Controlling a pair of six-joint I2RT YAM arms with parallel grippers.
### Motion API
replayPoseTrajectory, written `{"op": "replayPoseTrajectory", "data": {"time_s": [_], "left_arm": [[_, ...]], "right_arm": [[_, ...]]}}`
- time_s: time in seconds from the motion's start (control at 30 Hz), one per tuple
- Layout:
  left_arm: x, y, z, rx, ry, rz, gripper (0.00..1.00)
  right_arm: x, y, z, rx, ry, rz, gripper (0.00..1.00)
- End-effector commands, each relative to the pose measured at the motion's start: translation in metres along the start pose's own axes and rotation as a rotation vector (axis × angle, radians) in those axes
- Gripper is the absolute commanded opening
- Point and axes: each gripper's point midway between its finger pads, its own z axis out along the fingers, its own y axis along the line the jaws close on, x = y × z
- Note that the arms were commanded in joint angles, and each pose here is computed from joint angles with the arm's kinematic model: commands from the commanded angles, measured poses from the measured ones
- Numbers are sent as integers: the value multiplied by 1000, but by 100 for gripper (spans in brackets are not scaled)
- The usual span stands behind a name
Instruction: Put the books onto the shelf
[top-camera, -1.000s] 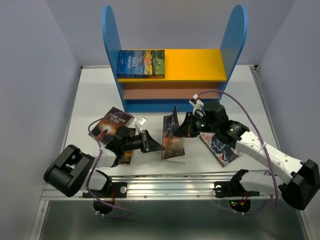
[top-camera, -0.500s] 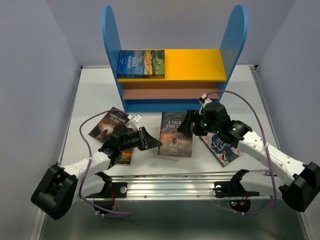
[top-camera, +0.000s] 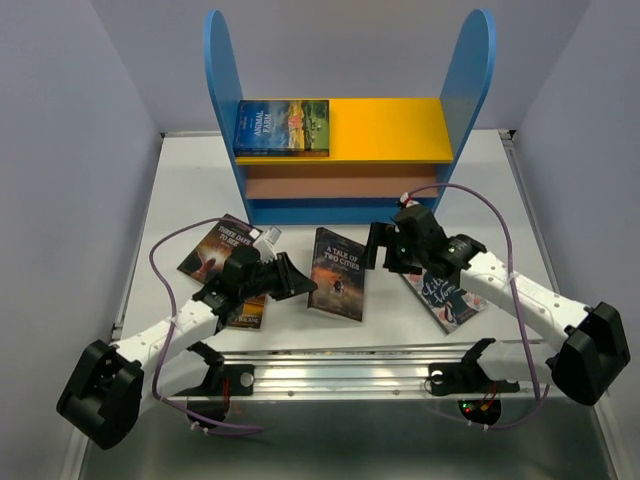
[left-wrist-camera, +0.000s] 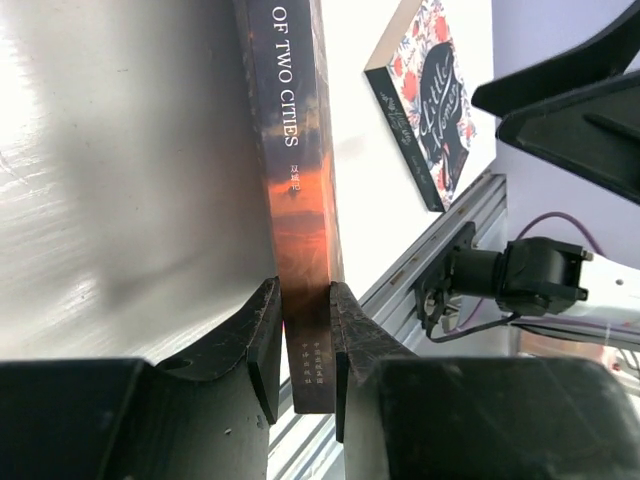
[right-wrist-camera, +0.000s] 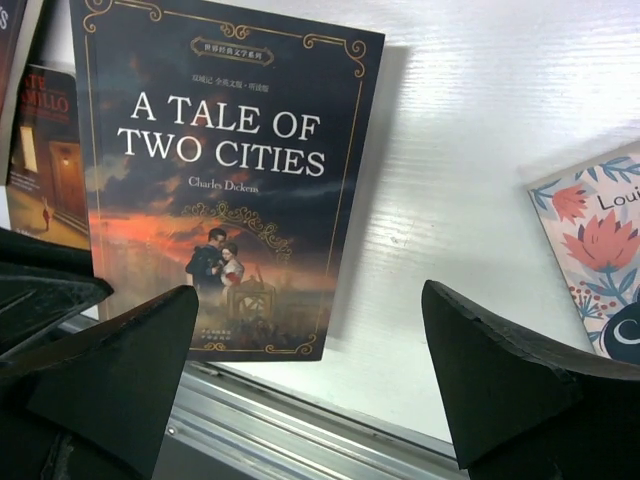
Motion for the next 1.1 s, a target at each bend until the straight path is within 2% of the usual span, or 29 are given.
{"op": "replayPoseTrajectory", "data": {"time_s": [0.0,0.17,0.27,0.37,0.5,0.73,0.9,0.97,1.07], "left_arm": [[-30,-52,-7,114,-84,136,0],[-29,-65,-4,69,-86,182,0],[-33,-64,-4,12,-104,183,0],[-31,-67,-2,-6,-104,184,0],[-31,-75,0,-15,-109,191,0],[-35,-84,3,-67,-122,220,0],[-33,-100,10,-86,-115,268,0],[-27,-96,12,-116,-87,278,0],[-31,-98,13,-154,-109,297,0]], "right_arm": [[-27,25,3,-62,-53,-6,100],[-47,60,18,-141,-50,-58,100],[-53,69,33,-132,-37,-83,100],[-77,86,36,-125,-93,-100,100],[-81,98,43,-117,-87,-132,100],[-64,73,58,34,10,-153,100],[-62,76,60,59,22,-178,98],[-52,73,66,79,58,-194,98],[-44,68,72,108,97,-195,96]]}}
